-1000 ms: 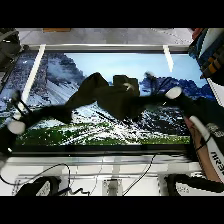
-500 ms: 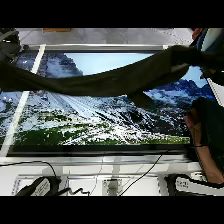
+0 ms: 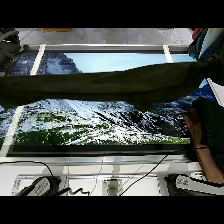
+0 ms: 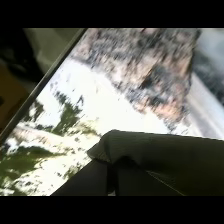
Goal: Fold the clothes and pants, and hang the long-sleeved shirts on hangers.
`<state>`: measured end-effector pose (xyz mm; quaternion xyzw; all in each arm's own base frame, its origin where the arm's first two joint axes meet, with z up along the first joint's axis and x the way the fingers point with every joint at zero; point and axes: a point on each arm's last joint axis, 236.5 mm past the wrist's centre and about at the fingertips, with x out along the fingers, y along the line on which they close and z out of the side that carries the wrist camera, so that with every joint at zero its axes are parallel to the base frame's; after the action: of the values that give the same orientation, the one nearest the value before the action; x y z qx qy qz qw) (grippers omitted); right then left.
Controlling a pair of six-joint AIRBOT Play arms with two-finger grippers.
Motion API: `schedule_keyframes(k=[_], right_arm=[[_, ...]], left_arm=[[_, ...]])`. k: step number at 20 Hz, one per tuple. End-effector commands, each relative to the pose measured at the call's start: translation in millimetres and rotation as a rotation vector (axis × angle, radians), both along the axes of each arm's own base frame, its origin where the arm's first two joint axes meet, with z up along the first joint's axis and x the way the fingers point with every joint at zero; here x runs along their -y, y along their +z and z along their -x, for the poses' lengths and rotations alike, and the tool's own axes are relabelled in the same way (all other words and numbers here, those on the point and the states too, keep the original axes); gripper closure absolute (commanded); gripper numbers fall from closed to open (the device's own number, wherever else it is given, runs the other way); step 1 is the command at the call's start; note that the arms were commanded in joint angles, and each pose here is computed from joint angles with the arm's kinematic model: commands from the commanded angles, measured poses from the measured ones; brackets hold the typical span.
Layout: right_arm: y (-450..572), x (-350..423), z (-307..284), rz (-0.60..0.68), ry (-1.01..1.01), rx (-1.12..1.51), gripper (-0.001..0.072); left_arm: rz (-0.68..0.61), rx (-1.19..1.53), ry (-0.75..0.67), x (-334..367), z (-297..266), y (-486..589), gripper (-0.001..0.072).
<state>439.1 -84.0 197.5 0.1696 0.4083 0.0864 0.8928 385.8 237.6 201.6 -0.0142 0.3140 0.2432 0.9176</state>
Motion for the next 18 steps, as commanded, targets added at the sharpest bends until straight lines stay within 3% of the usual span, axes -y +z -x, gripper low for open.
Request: schedule_keyframes(k=[1,5,9,11,18], right_arm=[[-33,-3,29,-0.030,-0.018,-0.130,0.0678],[-89,-26,82,-0.061,-0.019,-0.245,0.0678],[-141,-39,173,-0.009,0.032,-0.517,0.0677],[-154,-41,211,0.008,0.059,-0.649,0.0677],[-191,-65,265,-0.087,0.106,-0.868,0.0677]], left_arm=[[0.044,-0.170,0.027,-13,9,-50,0.0688],[0.153,-0.343,0.008,-6,15,-109,0.0688],[0.103,-0.630,-0.146,-2,52,-143,0.0688],[0.106,-0.781,-0.124,-9,87,-159,0.0688],[0.169,-1.086,-0.175,-16,176,-217,0.0688]])
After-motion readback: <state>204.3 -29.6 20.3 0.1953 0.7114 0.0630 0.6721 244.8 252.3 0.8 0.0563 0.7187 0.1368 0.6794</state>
